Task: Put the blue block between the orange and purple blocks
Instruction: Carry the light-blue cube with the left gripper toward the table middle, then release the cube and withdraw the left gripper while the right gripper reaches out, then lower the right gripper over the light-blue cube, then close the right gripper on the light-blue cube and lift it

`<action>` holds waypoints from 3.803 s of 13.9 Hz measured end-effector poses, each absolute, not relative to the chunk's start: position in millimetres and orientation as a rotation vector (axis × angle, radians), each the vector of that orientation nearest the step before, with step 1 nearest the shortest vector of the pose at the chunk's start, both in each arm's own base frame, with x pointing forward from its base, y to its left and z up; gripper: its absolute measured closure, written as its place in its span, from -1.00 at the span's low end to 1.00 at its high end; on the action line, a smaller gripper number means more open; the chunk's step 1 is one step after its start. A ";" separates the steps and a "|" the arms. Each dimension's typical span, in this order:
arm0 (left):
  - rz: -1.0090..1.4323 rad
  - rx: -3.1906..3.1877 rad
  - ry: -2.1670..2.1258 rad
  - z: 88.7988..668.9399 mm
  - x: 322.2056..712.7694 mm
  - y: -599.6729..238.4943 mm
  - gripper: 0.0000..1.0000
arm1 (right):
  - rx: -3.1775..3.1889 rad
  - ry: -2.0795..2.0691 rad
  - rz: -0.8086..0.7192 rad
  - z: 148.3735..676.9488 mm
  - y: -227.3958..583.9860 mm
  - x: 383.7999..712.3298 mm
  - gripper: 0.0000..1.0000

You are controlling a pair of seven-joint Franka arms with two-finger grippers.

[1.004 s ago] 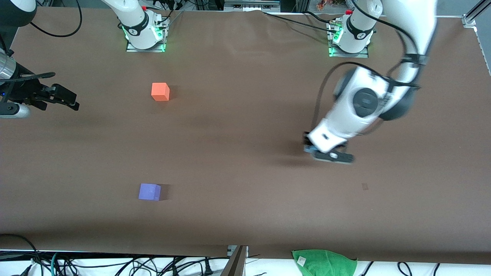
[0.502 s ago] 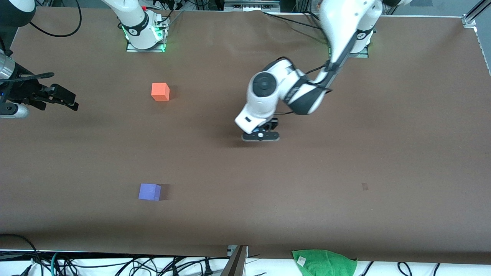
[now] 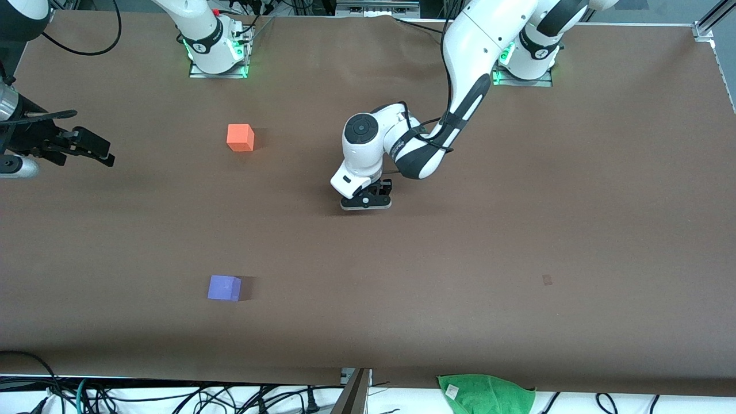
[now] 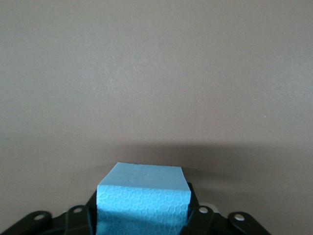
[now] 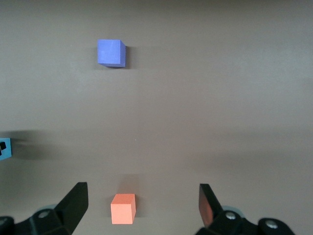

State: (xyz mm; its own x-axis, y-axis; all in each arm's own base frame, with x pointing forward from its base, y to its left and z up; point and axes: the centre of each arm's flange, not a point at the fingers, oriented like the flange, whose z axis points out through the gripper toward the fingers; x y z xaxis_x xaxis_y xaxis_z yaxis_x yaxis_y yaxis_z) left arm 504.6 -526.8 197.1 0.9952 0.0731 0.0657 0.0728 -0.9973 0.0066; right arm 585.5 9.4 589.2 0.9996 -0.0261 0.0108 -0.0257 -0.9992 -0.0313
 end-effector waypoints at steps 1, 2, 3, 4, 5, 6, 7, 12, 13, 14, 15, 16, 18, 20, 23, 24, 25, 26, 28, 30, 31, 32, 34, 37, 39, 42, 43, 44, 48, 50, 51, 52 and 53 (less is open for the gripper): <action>0.109 3.131 0.117 198.9 506.2 -526.8 -0.64 | -3.110 0.044 -0.017 588.9 8.0 585.6 -1.00; 0.118 3.127 0.120 203.3 508.8 -527.4 -0.85 | -3.110 0.047 -0.016 588.6 7.0 585.7 -1.00; 0.127 3.126 0.125 211.6 511.7 -527.7 -0.99 | -3.110 0.048 -0.014 588.2 6.8 585.9 -1.00; 0.132 3.133 0.131 224.7 514.3 -527.4 -1.00 | -3.111 0.048 -0.010 586.8 6.9 586.4 -1.00; 0.141 3.142 0.140 244.7 517.2 -526.6 -1.00 | -3.111 0.048 -0.004 584.5 7.0 587.3 -1.00; 0.152 3.153 0.149 269.9 519.6 -524.1 -1.00 | -3.111 0.048 0.003 581.8 7.3 588.5 -1.00; 0.156 3.173 0.150 297.9 520.7 -518.9 -1.00 | -3.112 0.044 0.016 576.9 8.4 590.3 -1.00; 0.081 3.275 0.057 425.3 555.4 -424.2 -1.00 | -3.117 -0.005 0.232 492.4 29.7 616.7 -1.00; 0.064 3.287 0.042 445.5 569.1 -391.7 -1.00 | -3.115 -0.023 0.265 475.3 36.2 621.7 -1.00; 0.043 3.298 0.027 464.8 581.4 -357.1 -1.00 | -3.105 -0.046 0.280 464.3 46.8 625.0 -1.00; 0.023 3.308 0.007 482.7 590.9 -323.8 -1.00 | -3.086 -0.075 0.280 459.9 63.7 626.0 -1.00; 0.009 3.314 -0.009 499.2 597.9 -293.2 -1.00 | -3.068 -0.104 0.270 459.4 84.7 625.4 -1.00; 0.014 3.316 0.016 528.6 607.7 -239.4 -1.00 | -3.049 -0.141 0.236 455.1 130.8 623.5 -1.00; 0.029 3.293 0.124 549.9 616.0 -190.4 -1.00 | -3.021 -0.131 0.179 435.3 185.4 625.6 -1.00; -0.008 3.196 0.296 565.3 627.3 -112.1 -1.00 | -3.018 0.005 0.125 390.5 262.2 622.1 -1.00; -0.030 3.184 0.284 568.6 627.4 -91.0 -1.00 | -3.018 0.046 0.116 378.4 286.5 616.8 -1.00; -0.049 3.184 0.247 572.6 625.0 -77.9 -1.00 | -3.021 0.092 0.118 368.2 310.3 608.8 -1.00; -0.059 3.187 0.205 576.7 622.1 -72.3 -1.00 | -3.022 0.131 0.118 361.6 332.9 599.8 -1.00; -0.059 3.196 0.108 584.7 616.7 -64.9 -1.00 | -3.007 0.191 0.098 359.6 371.4 585.0 -1.00; -0.062 3.203 0.000 588.8 607.3 -54.7 -1.00 | -2.961 0.258 0.074 357.6 407.8 571.5 -1.00; -0.045 3.202 -0.029 589.3 599.7 -50.8 -1.00 | -2.940 0.280 0.049 351.6 426.9 563.9 -1.00; -0.016 3.201 -0.040 588.8 590.1 -48.7 -1.00 | -2.926 0.291 0.022 341.6 445.0 556.1 -1.00; 0.005 3.196 -0.030 583.8 566.8 -41.2 -1.00 | -2.912 0.293 -0.011 311.9 472.5 543.3 -1.00; -0.029 3.197 -0.017 576.5 549.4 -30.0 -1.00 | -2.916 0.270 -0.036 267.1 495.6 529.4 -1.00; -0.046 3.197 -0.023 571.7 549.2 -31.2 -1.00 | -2.934 0.229 -0.068 251.7 503.1 523.8 -1.00; -0.046 3.197 -0.029 571.4 549.2 -33.0 -1.00 | -2.962 0.191 -0.109 251.0 500.5 526.9 -1.00; -0.046 3.197 -0.029 571.4 549.2 -33.0 -1.00 | -2.964 0.191 -0.110 250.9 499.8 527.4 -1.00; -0.047 3.197 -0.030 571.4 549.2 -33.0 -1.00 | -2.965 0.191 -0.109 250.3 499.6 527.5 -1.00; -0.064 3.130 -0.017 570.4 547.9 -39.4 -1.00 | -2.989 0.218 -0.079 226.0 497.0 525.4 -1.00; -0.070 3.124 -0.014 570.1 547.6 -39.2 -1.00 | -3.001 0.234 -0.063 210.9 495.5 524.1 -0.99; -0.071 3.124 -0.012 570.0 547.6 -38.6 -1.00 | -3.004 0.244 -0.059 207.1 495.1 523.7 -0.95; -0.071 3.124 -0.011 570.0 547.6 -38.4 -1.00 | -3.004 0.247 -0.058 206.1 494.9 523.7 -0.72; -0.071 3.124 -0.012 570.0 547.6 -38.5 -1.00 | -3.003 0.248 -0.062 207.1 494.6 524.8 -0.44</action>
State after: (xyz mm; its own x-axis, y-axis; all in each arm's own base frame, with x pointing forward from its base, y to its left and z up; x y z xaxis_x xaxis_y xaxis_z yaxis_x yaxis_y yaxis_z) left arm 547.6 -38.5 570.0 0.9989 -0.0078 -0.0454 -0.0070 -0.9998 0.0166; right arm 524.8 494.6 207.1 0.9856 -0.1662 0.0305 -0.1609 -0.9783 -0.1303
